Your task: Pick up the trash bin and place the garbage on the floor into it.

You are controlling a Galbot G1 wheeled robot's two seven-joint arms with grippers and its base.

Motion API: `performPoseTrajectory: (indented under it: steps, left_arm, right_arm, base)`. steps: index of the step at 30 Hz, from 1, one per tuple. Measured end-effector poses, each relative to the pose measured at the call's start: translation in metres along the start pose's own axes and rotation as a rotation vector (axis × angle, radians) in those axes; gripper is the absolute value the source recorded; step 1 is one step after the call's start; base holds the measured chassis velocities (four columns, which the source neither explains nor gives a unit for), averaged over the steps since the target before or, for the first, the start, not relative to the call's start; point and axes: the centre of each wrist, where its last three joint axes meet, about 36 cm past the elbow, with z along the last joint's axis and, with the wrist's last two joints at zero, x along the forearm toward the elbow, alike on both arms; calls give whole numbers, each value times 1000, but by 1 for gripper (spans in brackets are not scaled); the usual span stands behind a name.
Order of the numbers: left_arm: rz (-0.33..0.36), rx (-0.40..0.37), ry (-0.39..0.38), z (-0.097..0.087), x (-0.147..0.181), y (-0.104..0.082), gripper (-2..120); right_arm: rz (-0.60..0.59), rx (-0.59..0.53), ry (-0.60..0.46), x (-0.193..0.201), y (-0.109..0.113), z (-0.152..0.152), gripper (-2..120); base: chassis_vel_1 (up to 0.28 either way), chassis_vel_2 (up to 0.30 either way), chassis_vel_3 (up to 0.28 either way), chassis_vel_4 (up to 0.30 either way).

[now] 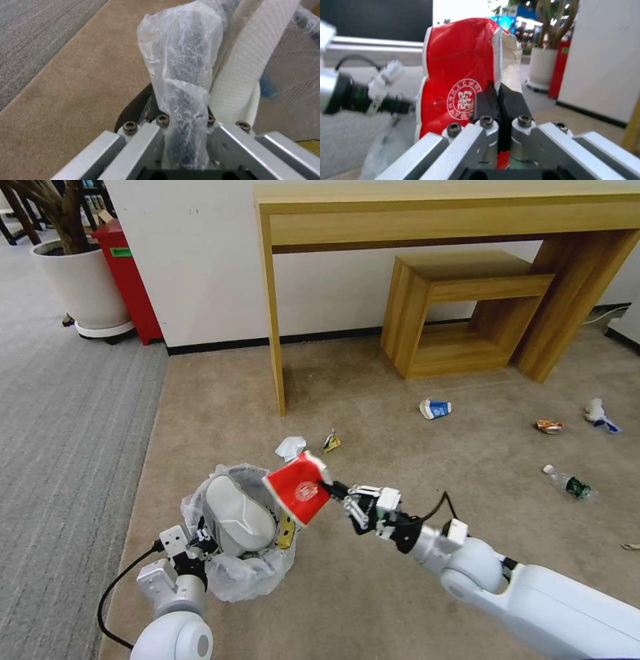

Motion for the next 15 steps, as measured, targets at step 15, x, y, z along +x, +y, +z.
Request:
performPoseTrajectory:
  steps: [15]
  left_arm:
    - [-7, -6, -10, -4, 6, 2, 1]
  right_arm:
    - [-85, -6, 133, -42, 9, 42, 0]
  base:
    - [0, 0, 0, 0]
